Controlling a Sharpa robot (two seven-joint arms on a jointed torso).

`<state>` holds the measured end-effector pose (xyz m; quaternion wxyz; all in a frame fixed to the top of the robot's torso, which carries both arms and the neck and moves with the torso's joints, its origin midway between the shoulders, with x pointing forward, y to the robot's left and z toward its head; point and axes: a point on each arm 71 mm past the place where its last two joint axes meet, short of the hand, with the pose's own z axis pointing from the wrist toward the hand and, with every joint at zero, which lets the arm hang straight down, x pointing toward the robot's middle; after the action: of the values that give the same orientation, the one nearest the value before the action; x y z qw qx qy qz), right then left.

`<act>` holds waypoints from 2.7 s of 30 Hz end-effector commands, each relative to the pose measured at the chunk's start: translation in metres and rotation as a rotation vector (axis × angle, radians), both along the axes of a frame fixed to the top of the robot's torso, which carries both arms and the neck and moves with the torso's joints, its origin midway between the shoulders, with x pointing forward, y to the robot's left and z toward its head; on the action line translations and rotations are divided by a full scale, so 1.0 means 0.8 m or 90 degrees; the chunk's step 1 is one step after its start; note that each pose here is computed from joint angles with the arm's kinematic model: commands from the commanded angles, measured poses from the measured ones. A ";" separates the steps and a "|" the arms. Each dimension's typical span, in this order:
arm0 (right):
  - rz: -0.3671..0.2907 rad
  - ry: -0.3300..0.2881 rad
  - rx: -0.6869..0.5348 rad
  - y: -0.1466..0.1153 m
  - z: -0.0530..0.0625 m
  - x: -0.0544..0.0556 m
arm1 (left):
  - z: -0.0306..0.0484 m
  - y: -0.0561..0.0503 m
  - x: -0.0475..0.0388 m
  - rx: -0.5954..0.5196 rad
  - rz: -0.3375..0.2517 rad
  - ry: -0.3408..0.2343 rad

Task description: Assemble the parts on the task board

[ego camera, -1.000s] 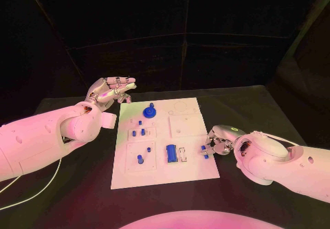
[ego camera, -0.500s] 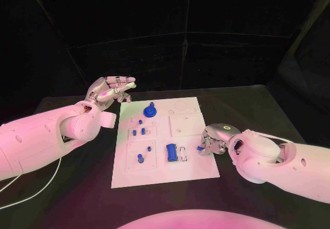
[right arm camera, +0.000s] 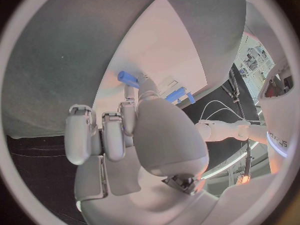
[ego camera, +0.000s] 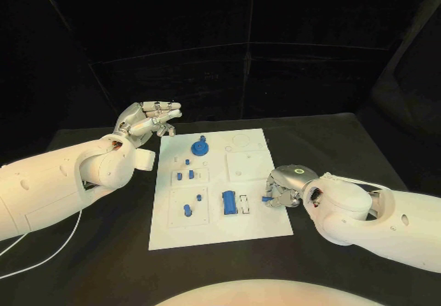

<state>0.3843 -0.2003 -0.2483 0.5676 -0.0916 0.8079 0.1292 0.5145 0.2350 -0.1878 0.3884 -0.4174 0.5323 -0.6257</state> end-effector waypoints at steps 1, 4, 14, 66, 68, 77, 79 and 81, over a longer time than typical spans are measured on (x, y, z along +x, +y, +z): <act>-0.036 0.030 -0.015 -0.011 -0.016 -0.004 | 0.0015 -0.002 0.000 -0.005 -0.007 -0.001; -0.054 0.035 0.019 -0.011 -0.014 -0.005 | 0.0015 -0.002 0.000 -0.005 -0.008 -0.001; -0.090 0.034 0.120 -0.001 -0.005 -0.010 | 0.0012 -0.002 0.000 -0.005 -0.009 0.001; -0.125 0.106 0.218 0.048 -0.017 -0.001 | 0.0001 -0.007 -0.001 -0.006 -0.022 0.011; -0.124 0.105 0.216 0.048 -0.017 0.000 | 0.0000 -0.007 0.000 -0.006 -0.022 0.011; -0.120 0.101 0.209 0.047 -0.017 0.000 | -0.0004 -0.008 0.000 -0.006 -0.024 0.014; -0.120 0.101 0.208 0.047 -0.017 0.000 | -0.0004 -0.008 0.000 -0.006 -0.024 0.014; -0.119 0.101 0.207 0.047 -0.017 0.000 | -0.0004 -0.008 -0.001 -0.006 -0.025 0.014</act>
<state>0.3846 -0.1634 -0.2630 0.5177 0.0942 0.8236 0.2116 0.5141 0.2305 -0.1893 0.3747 -0.4180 0.5413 -0.6260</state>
